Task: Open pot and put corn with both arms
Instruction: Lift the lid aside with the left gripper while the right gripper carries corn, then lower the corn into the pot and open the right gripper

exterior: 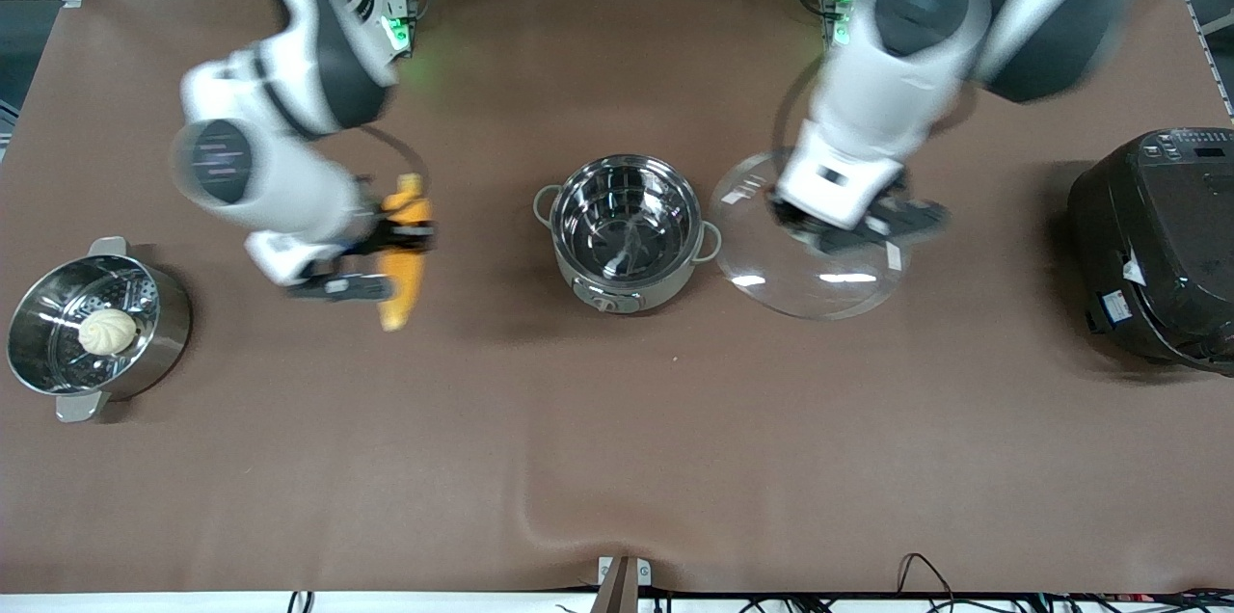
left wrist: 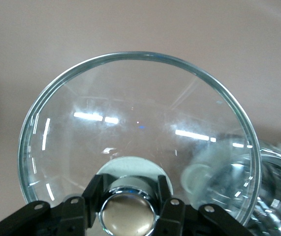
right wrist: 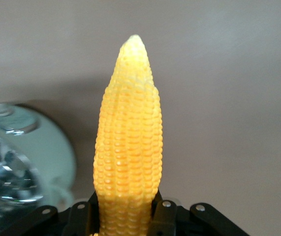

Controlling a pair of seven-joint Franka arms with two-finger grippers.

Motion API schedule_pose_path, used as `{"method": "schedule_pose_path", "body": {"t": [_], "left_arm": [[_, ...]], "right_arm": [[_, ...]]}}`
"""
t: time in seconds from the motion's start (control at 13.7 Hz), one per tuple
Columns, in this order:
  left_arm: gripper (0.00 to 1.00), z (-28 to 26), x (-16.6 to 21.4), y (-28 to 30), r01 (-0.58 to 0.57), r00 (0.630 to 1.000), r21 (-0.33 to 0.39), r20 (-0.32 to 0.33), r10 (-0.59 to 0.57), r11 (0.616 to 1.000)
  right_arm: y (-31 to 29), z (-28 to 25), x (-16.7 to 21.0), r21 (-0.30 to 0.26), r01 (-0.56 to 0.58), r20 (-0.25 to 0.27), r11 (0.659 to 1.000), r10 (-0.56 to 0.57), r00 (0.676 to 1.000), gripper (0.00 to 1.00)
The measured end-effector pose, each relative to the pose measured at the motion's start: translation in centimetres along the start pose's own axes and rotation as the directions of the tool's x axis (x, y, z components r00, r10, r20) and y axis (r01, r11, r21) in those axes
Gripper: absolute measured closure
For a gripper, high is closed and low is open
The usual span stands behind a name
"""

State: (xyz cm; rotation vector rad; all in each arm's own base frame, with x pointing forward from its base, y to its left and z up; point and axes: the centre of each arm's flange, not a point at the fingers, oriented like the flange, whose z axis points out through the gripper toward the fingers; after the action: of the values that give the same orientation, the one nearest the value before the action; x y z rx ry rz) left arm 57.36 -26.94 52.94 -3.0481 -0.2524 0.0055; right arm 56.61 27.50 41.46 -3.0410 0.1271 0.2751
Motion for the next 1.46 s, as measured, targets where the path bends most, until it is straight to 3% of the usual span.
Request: {"method": "schedule_pose_path", "body": {"t": [0.29,0.44,0.66,0.95,1.02,1.39,1.46], "left_arm": [[0.51,4.5,5.4,-10.0,-0.040,0.998,0.013,0.050,0.039,0.999],[0.51,8.2,6.6,-13.4,-0.058,0.998,-0.006,0.020,0.059,0.998],[0.51,16.1,5.6,-16.2,-0.080,0.996,-0.031,-0.029,0.080,0.996],[0.51,23.9,2.0,-17.0,-0.089,0.996,-0.035,0.017,0.089,0.995],[0.51,25.0,1.4,-17.2,-0.089,0.996,-0.034,0.030,0.090,0.995],[0.51,30.8,0.0,-18.7,-0.064,0.996,-0.056,0.056,0.067,0.996],[0.51,32.0,-0.4,-18.7,-0.064,0.996,-0.064,0.055,0.067,0.996]], "right_arm": [[-12.5,3.8,-4.0,0.055,-0.051,-0.072,0.997,0.055,0.996,0.64],[-16.8,5.5,-6.5,0.080,-0.092,-0.108,0.993,0.100,0.989,0.64],[-19.5,7.5,-9.1,0.051,-0.126,-0.119,0.991,0.132,0.984,0.64],[-20.9,10.6,-10.2,0.027,-0.189,-0.106,0.982,0.191,0.976,0.64],[-21.1,10.9,-10.4,0.026,-0.195,-0.105,0.980,0.197,0.975,0.59],[-20.1,10.5,-8.9,0.036,-0.234,-0.119,0.972,0.236,0.964,0.10],[-19.8,10.4,-8.6,0.038,-0.242,-0.121,0.970,0.245,0.962,0.10]]}}
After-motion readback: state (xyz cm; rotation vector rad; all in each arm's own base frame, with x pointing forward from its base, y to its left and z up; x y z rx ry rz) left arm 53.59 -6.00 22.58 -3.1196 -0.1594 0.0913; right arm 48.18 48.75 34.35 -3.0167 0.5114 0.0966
